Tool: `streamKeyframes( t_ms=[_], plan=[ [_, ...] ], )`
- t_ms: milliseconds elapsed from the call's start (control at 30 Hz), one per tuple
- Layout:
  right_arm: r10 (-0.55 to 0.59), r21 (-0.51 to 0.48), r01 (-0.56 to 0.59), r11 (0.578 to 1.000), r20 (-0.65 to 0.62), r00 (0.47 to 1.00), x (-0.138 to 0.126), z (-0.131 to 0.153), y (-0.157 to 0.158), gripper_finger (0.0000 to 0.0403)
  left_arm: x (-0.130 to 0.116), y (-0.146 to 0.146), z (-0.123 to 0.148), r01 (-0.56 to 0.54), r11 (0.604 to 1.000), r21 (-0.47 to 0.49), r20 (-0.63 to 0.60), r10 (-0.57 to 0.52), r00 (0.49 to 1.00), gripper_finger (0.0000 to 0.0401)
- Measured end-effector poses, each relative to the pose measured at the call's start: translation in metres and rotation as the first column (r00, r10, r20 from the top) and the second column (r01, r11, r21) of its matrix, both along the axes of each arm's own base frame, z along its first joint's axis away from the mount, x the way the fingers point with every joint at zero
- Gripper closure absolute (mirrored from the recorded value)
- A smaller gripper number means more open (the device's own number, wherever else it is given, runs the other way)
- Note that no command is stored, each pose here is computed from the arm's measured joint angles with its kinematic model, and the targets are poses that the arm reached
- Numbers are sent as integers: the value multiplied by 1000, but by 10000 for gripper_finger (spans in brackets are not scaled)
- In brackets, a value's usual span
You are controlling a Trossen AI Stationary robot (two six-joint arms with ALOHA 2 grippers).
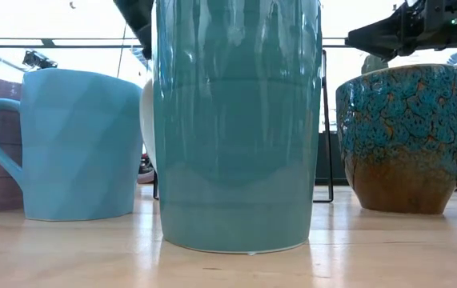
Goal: Place coffee mugs
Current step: Put the top purple mug on the shelf
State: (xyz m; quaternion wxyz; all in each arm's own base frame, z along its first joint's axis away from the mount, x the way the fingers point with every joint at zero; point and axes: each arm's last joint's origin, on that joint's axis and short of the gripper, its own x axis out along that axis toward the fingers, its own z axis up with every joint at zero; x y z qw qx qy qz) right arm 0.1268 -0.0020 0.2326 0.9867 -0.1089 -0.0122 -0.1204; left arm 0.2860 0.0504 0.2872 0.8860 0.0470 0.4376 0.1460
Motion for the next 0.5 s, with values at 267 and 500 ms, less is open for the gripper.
streamKeyframes(
  t_ms=[267,500],
  plan=[
    [-2,-28,2,1000,6,1000,0,1,0,245,-19,-3,-24,-51,998,-39,-18,50,999,260],
    [-3,-34,3,999,1,1000,1,1,0,245,-39,-3,-33,-62,998,1,55,62,997,260]
  ],
)
